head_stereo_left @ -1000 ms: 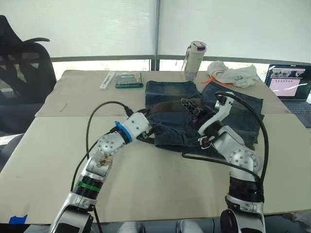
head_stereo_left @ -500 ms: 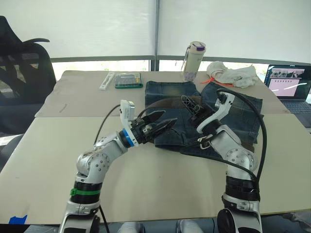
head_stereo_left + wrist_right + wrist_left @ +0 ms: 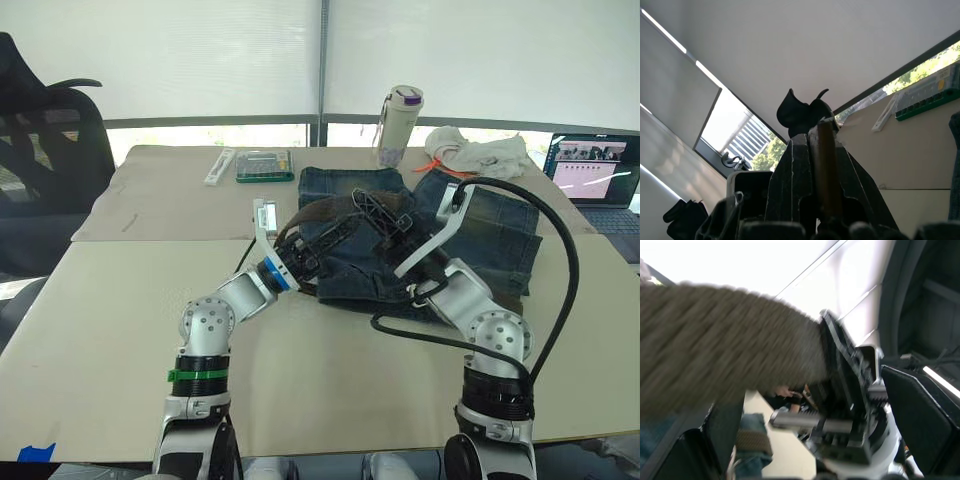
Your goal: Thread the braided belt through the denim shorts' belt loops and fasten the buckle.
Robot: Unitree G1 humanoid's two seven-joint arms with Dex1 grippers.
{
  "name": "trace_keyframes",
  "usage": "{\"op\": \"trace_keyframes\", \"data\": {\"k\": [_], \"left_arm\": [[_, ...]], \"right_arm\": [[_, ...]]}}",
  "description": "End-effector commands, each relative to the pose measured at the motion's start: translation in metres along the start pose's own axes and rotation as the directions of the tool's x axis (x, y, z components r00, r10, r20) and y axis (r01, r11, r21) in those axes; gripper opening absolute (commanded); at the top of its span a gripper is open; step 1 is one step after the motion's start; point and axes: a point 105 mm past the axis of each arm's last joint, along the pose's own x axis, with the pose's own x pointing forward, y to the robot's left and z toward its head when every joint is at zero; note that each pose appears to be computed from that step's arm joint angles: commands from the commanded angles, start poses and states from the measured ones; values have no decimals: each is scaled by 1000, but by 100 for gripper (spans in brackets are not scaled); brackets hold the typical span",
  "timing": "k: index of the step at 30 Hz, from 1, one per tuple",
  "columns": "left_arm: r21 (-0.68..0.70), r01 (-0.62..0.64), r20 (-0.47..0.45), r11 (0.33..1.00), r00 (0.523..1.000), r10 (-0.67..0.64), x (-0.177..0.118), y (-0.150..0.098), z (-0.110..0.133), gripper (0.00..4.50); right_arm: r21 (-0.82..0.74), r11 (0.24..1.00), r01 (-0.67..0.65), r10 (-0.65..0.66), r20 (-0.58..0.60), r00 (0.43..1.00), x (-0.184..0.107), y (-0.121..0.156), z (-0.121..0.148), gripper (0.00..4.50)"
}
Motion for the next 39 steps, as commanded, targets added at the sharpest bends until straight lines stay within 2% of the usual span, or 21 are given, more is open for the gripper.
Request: {"op": "trace_keyframes", "data": {"k": [1, 7, 12, 20, 22, 24, 29, 32, 35, 39], "left_arm": [[17, 43, 47, 999, 998, -43, 4, -10, 12, 361], [-1, 35, 69, 999, 997, -34, 1, -10, 12, 162], [-4, 28, 97, 1000, 995, -27, 3, -9, 16, 2], [1, 1, 90, 1000, 996, -1, 2, -5, 14, 2], [12, -24, 73, 1000, 997, 23, 0, -1, 12, 0], [40, -66, 33, 997, 997, 65, -2, 4, 7, 0], [71, -167, -30, 983, 985, 170, -11, 19, 0, 0], [88, -263, -113, 961, 956, 272, -18, 32, -13, 0], [96, -329, -177, 939, 923, 341, -22, 40, -28, 0], [102, -416, -222, 904, 876, 428, -22, 52, -42, 0]], "right_arm": [[-10, 1000, -24, 24, 21, 999, 0, 9, 6, 0], [18, 1000, 16, -17, 53, 998, -2, 1, 10, 0], [11, 1000, 18, -18, 33, 999, -3, 0, 6, 0], [-20, 999, 36, -35, 45, 998, -5, -4, 7, 0], [-35, 999, -42, 43, 33, 998, -10, 6, 9, 97], [-111, 993, -45, 45, 2, 999, -19, 4, 10, 157], [-300, 948, 104, -122, -42, 992, -57, -31, 24, 331], [-506, 854, 123, -230, -155, 961, -86, -50, 25, 429], [-650, 755, 89, -299, -220, 928, -103, -62, 25, 429], [-729, 685, 10, -322, -291, 901, -111, -64, 22, 429]]}}
